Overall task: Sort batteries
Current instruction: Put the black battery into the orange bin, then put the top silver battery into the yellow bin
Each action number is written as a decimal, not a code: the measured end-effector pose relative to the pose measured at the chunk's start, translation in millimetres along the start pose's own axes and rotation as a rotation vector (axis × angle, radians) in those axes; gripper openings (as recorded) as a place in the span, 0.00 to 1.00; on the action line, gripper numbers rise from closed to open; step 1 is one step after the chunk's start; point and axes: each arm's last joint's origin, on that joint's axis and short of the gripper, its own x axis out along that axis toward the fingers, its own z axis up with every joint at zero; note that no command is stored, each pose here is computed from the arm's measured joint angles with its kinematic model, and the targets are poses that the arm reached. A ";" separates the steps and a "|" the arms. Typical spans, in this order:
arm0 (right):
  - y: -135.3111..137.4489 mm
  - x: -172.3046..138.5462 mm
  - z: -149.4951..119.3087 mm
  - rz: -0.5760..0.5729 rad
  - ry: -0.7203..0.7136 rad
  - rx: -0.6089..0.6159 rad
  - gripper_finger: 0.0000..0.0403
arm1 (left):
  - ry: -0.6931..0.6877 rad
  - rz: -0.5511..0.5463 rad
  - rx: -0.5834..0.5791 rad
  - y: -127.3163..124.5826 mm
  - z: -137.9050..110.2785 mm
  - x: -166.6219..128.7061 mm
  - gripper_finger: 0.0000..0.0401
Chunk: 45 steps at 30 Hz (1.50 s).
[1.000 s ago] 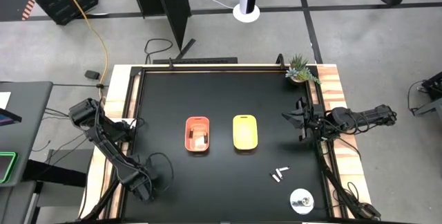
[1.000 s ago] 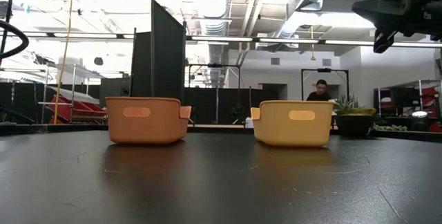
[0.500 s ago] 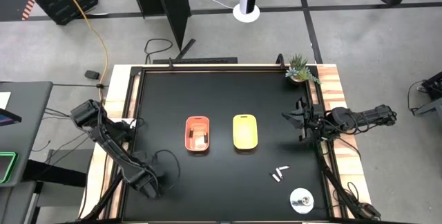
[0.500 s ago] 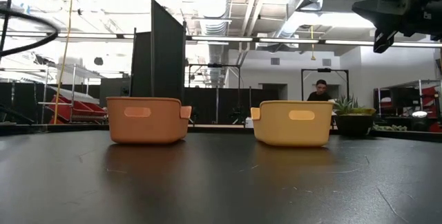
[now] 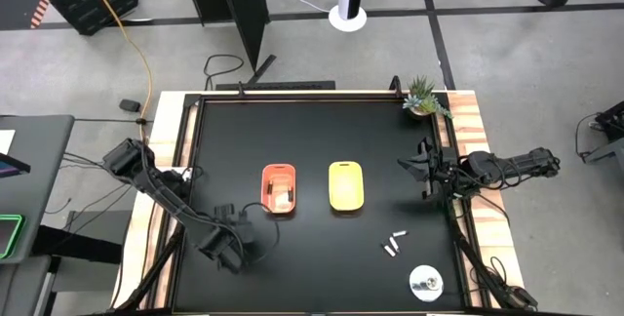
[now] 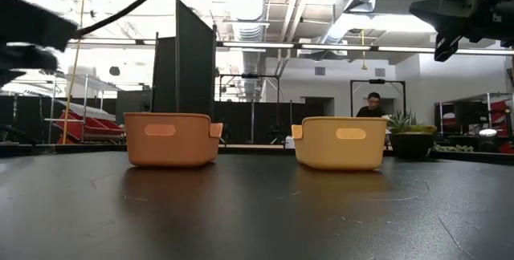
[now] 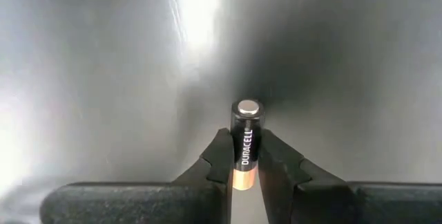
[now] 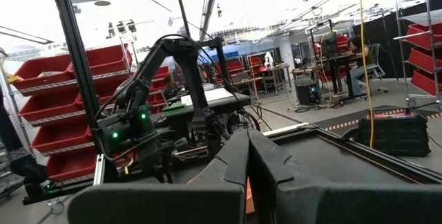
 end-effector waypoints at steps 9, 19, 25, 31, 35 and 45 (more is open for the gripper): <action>0.0 0.0 -0.1 0.000 0.000 -0.003 0.07 | -0.317 0.085 0.008 32.4 34.6 -40.0 0.09; 0.0 0.0 0.0 0.000 -0.001 0.000 0.07 | -0.498 0.197 -0.063 90.6 86.4 -40.7 0.09; -0.1 0.0 -0.4 0.000 0.003 0.000 0.07 | -0.489 0.227 -0.118 116.3 97.6 -36.7 0.22; -0.4 0.2 -3.9 -0.007 0.037 0.099 0.07 | -0.480 0.172 -0.120 123.0 101.5 -35.3 0.40; 0.2 0.6 0.5 -0.001 0.002 0.064 0.07 | -0.486 0.173 -0.117 123.0 102.2 -35.5 0.47; 5.0 1.6 9.4 0.011 0.225 0.056 0.11 | -0.658 0.285 -0.211 105.8 85.0 -64.3 0.44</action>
